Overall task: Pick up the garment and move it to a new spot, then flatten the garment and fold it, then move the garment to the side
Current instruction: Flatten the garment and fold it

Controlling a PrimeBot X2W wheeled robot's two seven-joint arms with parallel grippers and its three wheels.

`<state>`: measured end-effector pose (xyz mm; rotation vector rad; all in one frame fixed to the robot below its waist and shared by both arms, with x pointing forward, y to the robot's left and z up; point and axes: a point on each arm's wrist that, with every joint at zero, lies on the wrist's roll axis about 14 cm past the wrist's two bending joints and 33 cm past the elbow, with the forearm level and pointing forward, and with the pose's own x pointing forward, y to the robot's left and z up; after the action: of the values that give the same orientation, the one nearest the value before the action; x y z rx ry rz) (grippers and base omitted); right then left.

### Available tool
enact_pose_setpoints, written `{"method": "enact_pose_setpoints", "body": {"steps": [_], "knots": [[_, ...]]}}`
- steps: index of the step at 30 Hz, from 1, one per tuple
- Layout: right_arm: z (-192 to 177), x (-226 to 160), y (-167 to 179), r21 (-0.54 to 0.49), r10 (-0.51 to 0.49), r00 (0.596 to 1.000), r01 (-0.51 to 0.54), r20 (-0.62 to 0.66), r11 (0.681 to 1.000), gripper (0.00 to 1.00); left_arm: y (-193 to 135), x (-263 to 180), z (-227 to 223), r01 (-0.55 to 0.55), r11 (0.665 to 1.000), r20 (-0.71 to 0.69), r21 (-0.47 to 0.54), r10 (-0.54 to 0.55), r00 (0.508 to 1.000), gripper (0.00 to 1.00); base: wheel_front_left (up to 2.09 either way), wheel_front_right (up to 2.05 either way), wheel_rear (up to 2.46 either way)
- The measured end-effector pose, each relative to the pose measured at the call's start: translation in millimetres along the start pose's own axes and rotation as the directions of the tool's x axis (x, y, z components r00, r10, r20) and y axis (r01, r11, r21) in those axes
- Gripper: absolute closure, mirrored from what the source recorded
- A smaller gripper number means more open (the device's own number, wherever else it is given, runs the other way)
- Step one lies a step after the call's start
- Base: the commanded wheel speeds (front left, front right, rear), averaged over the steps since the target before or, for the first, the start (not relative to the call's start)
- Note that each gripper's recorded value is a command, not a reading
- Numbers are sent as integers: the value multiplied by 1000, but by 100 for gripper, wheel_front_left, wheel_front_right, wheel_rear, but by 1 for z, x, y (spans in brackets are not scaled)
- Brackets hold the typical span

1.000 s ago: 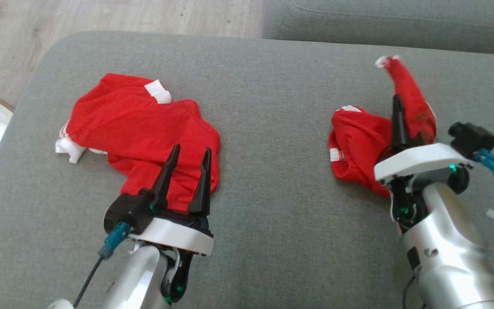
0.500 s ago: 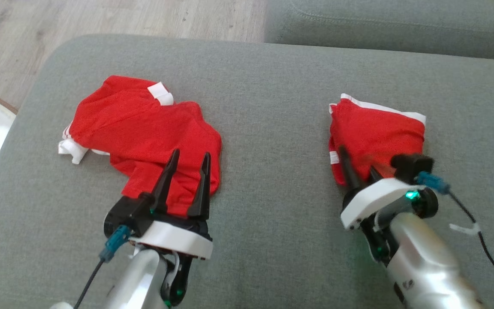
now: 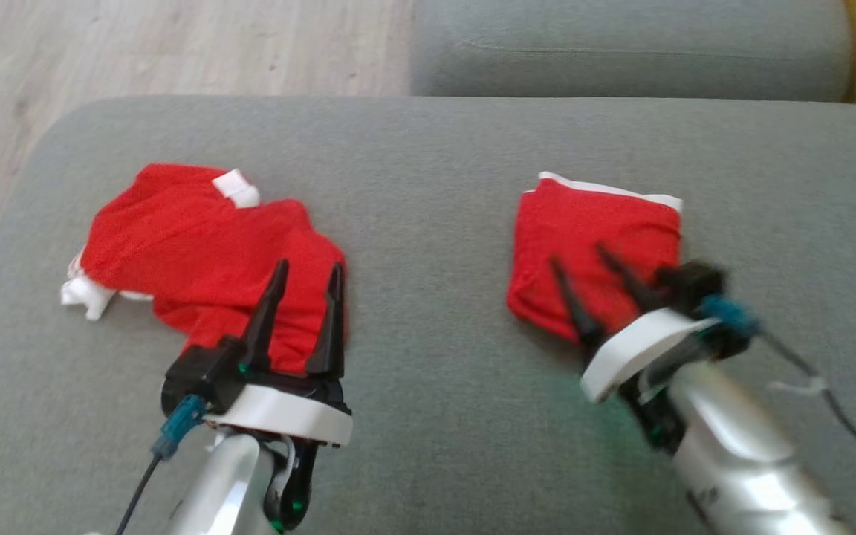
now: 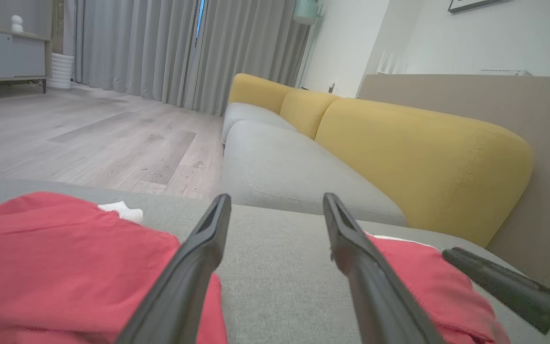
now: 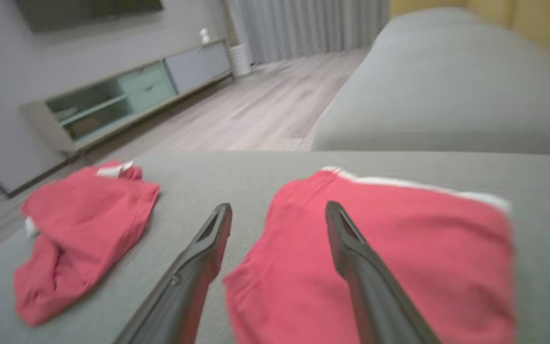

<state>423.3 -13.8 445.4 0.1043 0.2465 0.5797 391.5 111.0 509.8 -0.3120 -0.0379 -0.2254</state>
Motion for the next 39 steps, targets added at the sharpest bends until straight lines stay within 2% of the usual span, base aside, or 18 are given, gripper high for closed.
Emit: {"method": "enact_pose_setpoints", "body": {"steps": [3,5,9,18,23,28,29,30,39], "knots": [[34,-9,-33,63,-102,988,95,119,993,0,-6,3,4,16,1000,16,-4,-16,1000,0,0,0,0],[56,-18,-55,61,-159,969,150,190,987,0,-11,7,8,35,999,29,-7,-35,999,0,0,0,0],[88,-48,-90,63,-273,909,267,316,962,0,-25,17,15,80,997,56,-4,-80,995,0,0,0,0],[68,-105,-118,35,-435,836,450,335,892,0,-40,28,17,128,992,73,-7,-127,989,0,0,0,0],[57,-112,-116,19,-449,836,467,316,884,0,-39,27,7,127,992,46,-3,-127,991,0,0,0,0],[54,-105,-112,29,-437,845,451,308,892,2,-34,27,3,114,993,36,-8,-114,993,0,0,0,0],[53,-103,-111,32,-433,848,445,305,895,79,-32,27,2,111,994,33,-9,-111,993,0,0,0,0],[51,-100,-110,30,-427,853,439,301,898,100,-31,27,0,110,994,29,-10,-110,994,0,0,0,0],[41,-30,-108,-22,-339,914,352,222,936,100,-17,37,-8,85,996,7,-3,-85,996,0,0,0,0]]}}
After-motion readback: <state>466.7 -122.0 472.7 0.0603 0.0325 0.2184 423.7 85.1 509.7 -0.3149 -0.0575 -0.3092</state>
